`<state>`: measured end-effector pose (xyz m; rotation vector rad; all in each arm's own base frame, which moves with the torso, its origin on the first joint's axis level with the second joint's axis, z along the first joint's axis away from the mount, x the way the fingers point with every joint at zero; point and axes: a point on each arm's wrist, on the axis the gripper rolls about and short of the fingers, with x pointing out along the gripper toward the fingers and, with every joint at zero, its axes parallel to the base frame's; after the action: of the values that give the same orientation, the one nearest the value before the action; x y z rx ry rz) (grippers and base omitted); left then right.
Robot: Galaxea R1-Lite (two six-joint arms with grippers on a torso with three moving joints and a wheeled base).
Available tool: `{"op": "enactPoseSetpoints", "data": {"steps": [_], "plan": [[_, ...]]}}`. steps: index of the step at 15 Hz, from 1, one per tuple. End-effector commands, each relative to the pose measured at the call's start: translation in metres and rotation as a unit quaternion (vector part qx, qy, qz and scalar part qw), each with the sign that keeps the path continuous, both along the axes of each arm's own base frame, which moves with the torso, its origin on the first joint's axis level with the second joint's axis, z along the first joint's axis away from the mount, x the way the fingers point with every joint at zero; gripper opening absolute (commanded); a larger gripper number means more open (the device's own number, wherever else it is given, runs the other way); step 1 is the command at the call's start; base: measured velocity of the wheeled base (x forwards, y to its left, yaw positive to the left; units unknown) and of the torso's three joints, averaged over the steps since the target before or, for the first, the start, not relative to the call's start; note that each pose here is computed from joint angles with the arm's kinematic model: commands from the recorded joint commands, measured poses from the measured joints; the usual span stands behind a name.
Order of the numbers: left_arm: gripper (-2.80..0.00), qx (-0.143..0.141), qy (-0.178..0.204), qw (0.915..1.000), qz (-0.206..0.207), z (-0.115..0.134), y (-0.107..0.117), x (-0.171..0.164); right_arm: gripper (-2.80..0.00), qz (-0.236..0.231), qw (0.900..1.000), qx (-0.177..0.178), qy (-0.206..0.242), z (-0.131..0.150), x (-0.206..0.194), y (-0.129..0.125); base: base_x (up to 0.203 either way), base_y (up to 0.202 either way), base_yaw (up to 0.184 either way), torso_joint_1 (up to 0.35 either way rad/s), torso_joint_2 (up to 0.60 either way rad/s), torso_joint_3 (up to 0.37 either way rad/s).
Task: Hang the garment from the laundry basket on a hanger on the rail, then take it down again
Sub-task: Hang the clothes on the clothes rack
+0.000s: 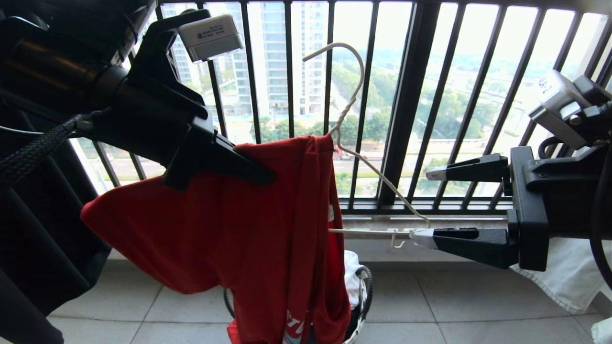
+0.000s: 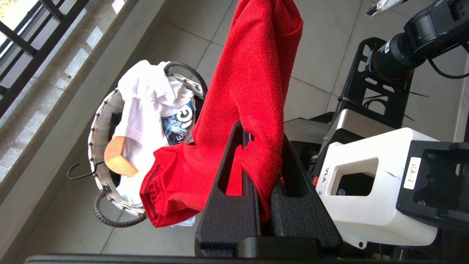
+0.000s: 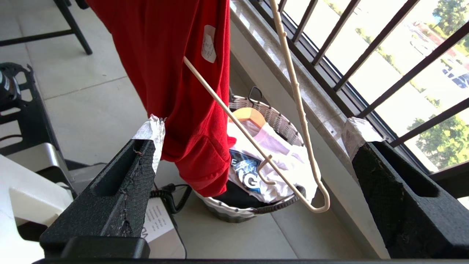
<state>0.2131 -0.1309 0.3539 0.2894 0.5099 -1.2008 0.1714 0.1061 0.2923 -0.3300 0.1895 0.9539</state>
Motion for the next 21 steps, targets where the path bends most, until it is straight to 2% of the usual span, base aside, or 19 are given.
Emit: {"op": "enactPoseSetpoints", "data": {"steps": [1,2,3,5,7,9,12,14,18,19,21], "plan": [[-2.80,-0.008,-0.001,0.9999,0.014,0.005,0.009,-0.006,0.00,-0.023,0.999,0.030,-0.004,0.012,-0.016,-0.010,0.000,0.000,0.000,0.000,0.00,0.000],[-2.80,-0.009,-0.001,0.9998,0.020,0.006,0.012,-0.006,0.00,-0.034,0.999,0.043,0.000,0.015,-0.023,-0.014,0.000,0.000,0.000,0.000,0.00,0.000],[-2.80,-0.011,0.002,0.9996,0.028,0.007,0.015,-0.006,-2.80,-0.042,0.998,0.051,0.018,0.015,-0.031,-0.018,0.000,0.000,0.000,0.000,0.00,0.000],[-2.80,-0.021,0.016,0.9987,0.043,0.008,0.017,-0.007,-2.80,-0.060,0.992,0.069,0.082,0.010,-0.036,-0.022,0.000,0.000,0.000,0.000,0.00,0.000],[-2.80,-0.040,0.023,0.9972,0.059,0.013,0.018,-0.008,-2.80,-0.081,0.981,0.096,0.148,0.002,-0.037,-0.021,0.000,0.000,0.000,0.000,0.00,0.000],[-2.80,-0.057,0.035,0.9950,0.073,0.018,0.020,-0.012,-2.80,-0.083,0.969,0.104,0.209,-0.012,-0.034,-0.012,0.000,0.000,0.000,0.000,0.00,0.000],[-2.80,-0.082,0.056,0.9906,0.094,0.023,0.022,-0.016,-2.80,-0.070,0.955,0.090,0.273,-0.031,-0.027,0.007,0.000,0.000,0.000,0.000,0.00,0.000],[-2.80,-0.092,0.071,0.9874,0.107,0.025,0.027,-0.023,-2.80,-0.079,0.945,0.087,0.304,-0.045,-0.014,0.020,0.000,0.000,0.000,0.000,0.00,0.000],[-2.80,-0.093,0.082,0.9854,0.116,0.016,0.031,-0.028,-2.80,-0.089,0.932,0.092,0.340,-0.074,0.023,0.053,0.000,0.000,0.000,0.000,0.00,0.000],[-2.80,-0.100,0.071,0.9857,0.116,0.017,0.031,-0.027,0.00,-0.093,0.930,0.091,0.343,-0.081,0.029,0.063,0.000,0.000,0.000,0.000,0.00,0.000],[-2.80,-0.107,0.059,0.9849,0.123,0.015,0.033,-0.022,0.00,-0.114,0.930,0.072,0.341,-0.096,0.031,0.083,0.000,0.000,0.000,0.000,0.00,0.000]]}}
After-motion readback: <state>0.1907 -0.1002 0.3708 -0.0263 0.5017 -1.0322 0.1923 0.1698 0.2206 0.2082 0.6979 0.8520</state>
